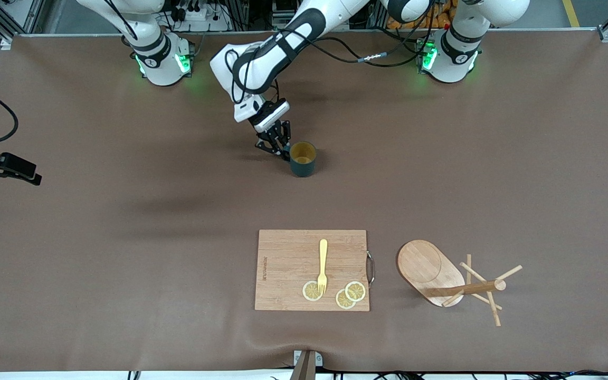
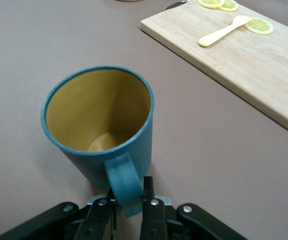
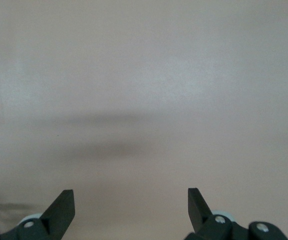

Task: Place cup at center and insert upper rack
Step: 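Close the left gripper on the mug handle, then lift the mug and carry it toward the wooden mug tree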

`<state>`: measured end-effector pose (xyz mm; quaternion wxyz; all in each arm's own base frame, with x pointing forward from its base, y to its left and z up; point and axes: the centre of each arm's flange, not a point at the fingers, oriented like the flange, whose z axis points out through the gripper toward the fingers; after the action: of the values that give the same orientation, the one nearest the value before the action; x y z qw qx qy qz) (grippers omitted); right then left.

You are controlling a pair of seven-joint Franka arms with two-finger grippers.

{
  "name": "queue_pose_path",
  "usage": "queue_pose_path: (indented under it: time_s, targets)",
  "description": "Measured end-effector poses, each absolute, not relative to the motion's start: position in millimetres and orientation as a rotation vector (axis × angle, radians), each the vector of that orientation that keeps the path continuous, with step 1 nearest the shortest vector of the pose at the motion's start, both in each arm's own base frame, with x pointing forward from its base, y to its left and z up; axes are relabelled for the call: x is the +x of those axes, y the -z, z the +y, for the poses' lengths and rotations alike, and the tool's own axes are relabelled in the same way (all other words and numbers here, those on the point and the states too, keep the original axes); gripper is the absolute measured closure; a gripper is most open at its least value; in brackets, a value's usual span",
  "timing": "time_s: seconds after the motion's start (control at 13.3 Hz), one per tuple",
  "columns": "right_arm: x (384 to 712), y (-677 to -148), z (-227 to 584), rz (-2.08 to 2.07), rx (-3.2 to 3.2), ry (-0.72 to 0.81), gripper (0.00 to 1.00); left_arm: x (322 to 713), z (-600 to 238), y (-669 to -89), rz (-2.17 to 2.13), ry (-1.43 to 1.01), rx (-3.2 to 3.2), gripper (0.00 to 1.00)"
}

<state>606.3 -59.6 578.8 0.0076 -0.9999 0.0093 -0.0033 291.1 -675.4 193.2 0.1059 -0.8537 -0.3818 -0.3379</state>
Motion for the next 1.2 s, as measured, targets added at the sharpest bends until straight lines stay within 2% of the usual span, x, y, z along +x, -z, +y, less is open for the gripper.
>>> queue_pose_path:
  time_s: [0.23,0.53,1.2]
  targets:
    - [606,-579,-60,0.030,-3.126,0.011,0.00,308,-675,-232,-1.145,0.922,-2.565,0.80]
    - [606,-580,-61,0.034,-3.127,0.014,0.00,349,-664,-291,-1.165,0.800,-2.648,0.80]
    - [606,-581,-62,0.035,-3.127,0.017,0.00,486,-557,-468,-1.252,0.295,-2.912,0.80]
